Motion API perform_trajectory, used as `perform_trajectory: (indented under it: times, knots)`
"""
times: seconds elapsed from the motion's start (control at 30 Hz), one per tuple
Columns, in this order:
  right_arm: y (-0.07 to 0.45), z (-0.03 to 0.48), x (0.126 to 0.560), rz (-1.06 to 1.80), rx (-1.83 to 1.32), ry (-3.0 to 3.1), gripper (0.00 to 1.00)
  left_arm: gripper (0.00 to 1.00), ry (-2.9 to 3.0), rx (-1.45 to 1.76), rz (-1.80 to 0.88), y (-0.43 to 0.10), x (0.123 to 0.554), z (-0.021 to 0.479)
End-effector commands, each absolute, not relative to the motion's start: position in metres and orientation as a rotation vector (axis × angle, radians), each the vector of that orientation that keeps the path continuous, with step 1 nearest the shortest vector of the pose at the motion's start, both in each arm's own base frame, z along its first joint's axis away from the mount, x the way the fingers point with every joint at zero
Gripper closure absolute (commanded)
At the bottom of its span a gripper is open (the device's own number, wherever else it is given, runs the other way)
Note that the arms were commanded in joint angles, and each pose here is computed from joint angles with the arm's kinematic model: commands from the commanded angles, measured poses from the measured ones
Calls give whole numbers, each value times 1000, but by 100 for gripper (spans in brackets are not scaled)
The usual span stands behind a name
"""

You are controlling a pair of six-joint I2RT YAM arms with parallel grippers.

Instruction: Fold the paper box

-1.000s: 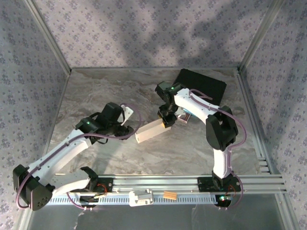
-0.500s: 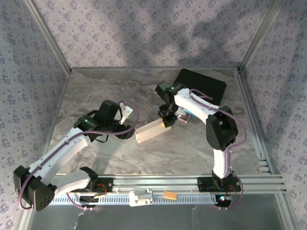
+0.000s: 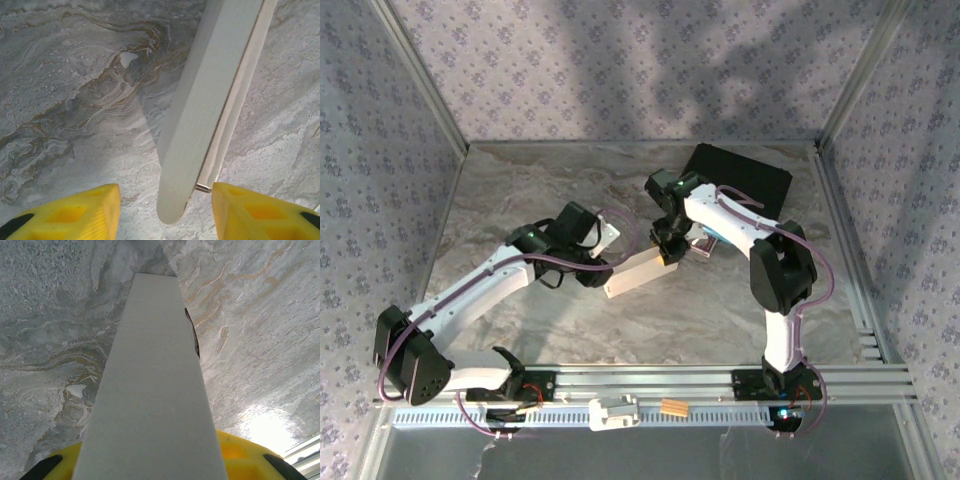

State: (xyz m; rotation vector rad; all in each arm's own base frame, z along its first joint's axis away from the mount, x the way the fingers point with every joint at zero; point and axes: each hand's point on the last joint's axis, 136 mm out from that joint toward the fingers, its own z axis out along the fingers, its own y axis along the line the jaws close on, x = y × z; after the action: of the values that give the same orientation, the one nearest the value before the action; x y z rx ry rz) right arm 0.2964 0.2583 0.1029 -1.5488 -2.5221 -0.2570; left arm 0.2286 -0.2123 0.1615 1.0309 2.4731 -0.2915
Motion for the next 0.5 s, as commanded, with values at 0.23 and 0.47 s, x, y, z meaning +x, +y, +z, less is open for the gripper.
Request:
perform_trajectory:
  times: [0.23,0.47]
  knots:
    - [252,101,297,-200,-1570,-2510,70,60,2503,1041,-239,-201,224,159]
    - [251,99,296,-193,-1569,-2505,71,65,2512,1048,-269,-206,228,157]
